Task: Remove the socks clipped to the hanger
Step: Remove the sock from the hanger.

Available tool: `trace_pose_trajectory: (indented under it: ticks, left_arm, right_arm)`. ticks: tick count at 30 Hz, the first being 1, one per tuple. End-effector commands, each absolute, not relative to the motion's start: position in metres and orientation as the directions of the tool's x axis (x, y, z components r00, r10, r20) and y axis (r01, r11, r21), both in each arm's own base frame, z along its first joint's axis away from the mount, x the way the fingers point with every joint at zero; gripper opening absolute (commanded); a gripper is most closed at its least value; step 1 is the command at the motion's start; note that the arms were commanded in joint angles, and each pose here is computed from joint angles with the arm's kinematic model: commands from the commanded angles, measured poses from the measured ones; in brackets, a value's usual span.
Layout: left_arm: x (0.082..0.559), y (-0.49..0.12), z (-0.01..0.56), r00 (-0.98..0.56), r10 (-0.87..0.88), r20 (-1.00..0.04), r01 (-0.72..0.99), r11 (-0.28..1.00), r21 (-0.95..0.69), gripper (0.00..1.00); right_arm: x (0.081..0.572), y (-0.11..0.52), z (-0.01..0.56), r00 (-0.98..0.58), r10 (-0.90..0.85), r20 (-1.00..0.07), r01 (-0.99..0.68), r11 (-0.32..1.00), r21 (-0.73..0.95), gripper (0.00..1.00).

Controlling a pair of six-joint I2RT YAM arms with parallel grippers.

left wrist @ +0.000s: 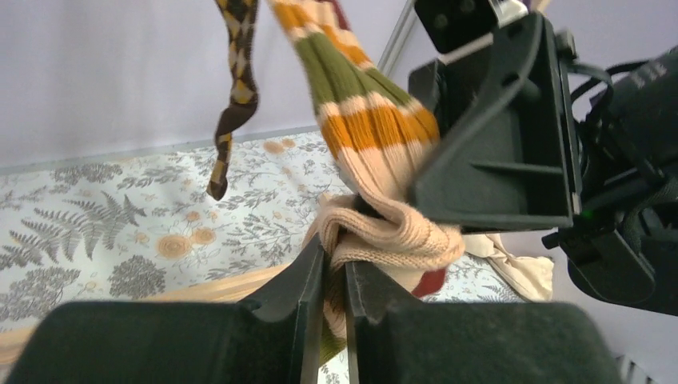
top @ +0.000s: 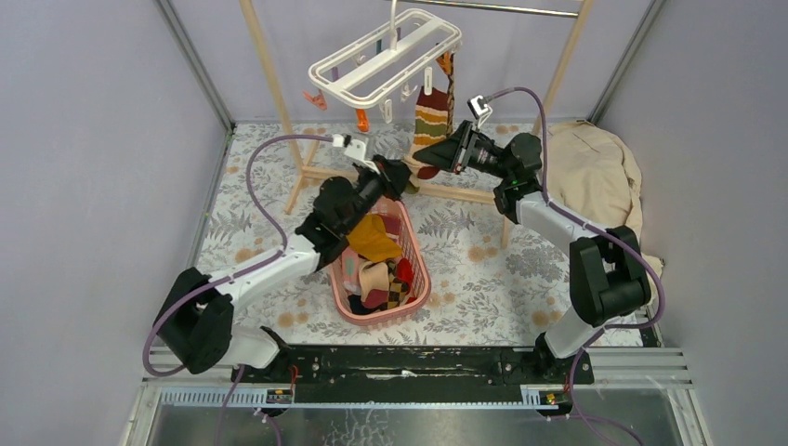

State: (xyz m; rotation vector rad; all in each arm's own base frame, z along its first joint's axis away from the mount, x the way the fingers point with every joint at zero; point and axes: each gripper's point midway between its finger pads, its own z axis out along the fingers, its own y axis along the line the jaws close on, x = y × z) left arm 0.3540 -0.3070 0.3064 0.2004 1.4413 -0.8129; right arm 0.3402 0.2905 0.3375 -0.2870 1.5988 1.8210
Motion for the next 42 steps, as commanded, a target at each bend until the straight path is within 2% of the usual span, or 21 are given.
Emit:
trace_pose_trajectory:
  ticks: [1, 5, 11, 18, 23, 29, 36, 42]
  left_arm:
    - [0.349, -0.289, 0.334, -0.191, -0.470, -0.862, 0.635, 0.610, -0.473, 0.17]
    - [0.348, -0.273, 0.345, -0.207, -0.493, -0.845, 0.620, 0.602, -0.503, 0.17]
    - [0.345, -0.247, 0.366, -0.197, -0.526, -0.828, 0.605, 0.599, -0.525, 0.18]
    - [0.338, -0.231, 0.380, -0.197, -0.541, -0.818, 0.602, 0.592, -0.536, 0.18]
    - [0.334, -0.229, 0.387, -0.211, -0.553, -0.806, 0.611, 0.569, -0.551, 0.19]
    - [0.328, -0.228, 0.388, -0.230, -0.559, -0.797, 0.616, 0.550, -0.563, 0.19]
    - [0.324, -0.226, 0.383, -0.241, -0.555, -0.796, 0.611, 0.551, -0.569, 0.19]
    - [0.323, -0.226, 0.376, -0.258, -0.550, -0.794, 0.606, 0.549, -0.576, 0.19]
  right_arm:
    - [0.347, 0.295, 0.332, -0.712, 0.326, -0.622, -0.652, 0.020, 0.758, 0.43]
    - [0.352, 0.297, 0.323, -0.708, 0.311, -0.633, -0.655, 0.045, 0.754, 0.53]
    - [0.360, 0.289, 0.326, -0.653, 0.325, -0.685, -0.696, 0.100, 0.711, 0.59]
    - [0.369, 0.279, 0.345, -0.505, 0.405, -0.762, -0.769, 0.191, 0.611, 0.68]
    - [0.371, 0.269, 0.367, -0.370, 0.483, -0.794, -0.818, 0.235, 0.525, 0.68]
    - [0.383, 0.259, 0.394, -0.228, 0.579, -0.783, -0.843, 0.284, 0.456, 0.71]
    - [0.426, 0.258, 0.404, -0.199, 0.634, -0.747, -0.828, 0.300, 0.475, 0.71]
    - [0.447, 0.256, 0.424, -0.196, 0.686, -0.701, -0.855, 0.230, 0.465, 0.70]
